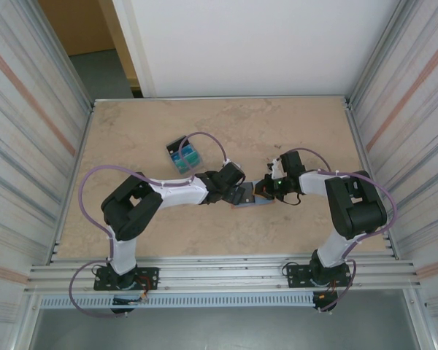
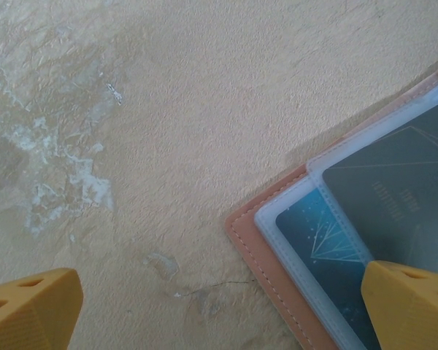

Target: Take the credit cards out of the card holder

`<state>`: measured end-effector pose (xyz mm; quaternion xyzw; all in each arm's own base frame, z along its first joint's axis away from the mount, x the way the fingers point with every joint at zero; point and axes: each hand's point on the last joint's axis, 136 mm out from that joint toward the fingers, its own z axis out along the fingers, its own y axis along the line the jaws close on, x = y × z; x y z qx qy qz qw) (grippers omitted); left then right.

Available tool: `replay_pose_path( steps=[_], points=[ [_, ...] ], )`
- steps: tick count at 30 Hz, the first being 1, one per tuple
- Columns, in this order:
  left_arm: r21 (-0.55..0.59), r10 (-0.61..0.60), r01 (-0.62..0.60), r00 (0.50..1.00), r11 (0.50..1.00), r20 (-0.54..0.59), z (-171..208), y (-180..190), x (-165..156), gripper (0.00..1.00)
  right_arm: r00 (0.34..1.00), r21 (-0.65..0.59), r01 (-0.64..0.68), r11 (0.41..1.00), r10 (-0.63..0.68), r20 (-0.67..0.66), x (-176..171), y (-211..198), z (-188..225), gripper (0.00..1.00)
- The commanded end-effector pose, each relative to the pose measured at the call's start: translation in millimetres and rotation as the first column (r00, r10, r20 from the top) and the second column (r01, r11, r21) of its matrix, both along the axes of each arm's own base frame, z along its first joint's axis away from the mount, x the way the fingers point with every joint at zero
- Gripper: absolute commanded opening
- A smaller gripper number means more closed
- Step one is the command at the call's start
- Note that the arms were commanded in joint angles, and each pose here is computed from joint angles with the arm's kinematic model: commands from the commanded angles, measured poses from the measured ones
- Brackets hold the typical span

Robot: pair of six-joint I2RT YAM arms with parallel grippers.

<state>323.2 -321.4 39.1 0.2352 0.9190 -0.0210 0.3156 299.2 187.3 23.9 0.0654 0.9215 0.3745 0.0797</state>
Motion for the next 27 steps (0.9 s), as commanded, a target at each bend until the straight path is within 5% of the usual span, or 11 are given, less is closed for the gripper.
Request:
replay_pose_path(
  steps=[1, 27],
  points=[
    [0.097, 0.006, -0.003, 1.0, 0.995, -0.03, -18.3, 18.0, -3.1, 0.99, 1.0, -0.044, 0.002, 0.999, -0.002, -0.003, -7.0, -9.9, -3.7, 0.07],
    [0.095, 0.003, -0.001, 1.0, 0.996, -0.029, -16.7, 17.9, -2.7, 0.99, 1.0, 0.081, 0.006, 0.997, -0.007, 0.017, -2.7, -2.7, 5.7, 0.13]
  ],
)
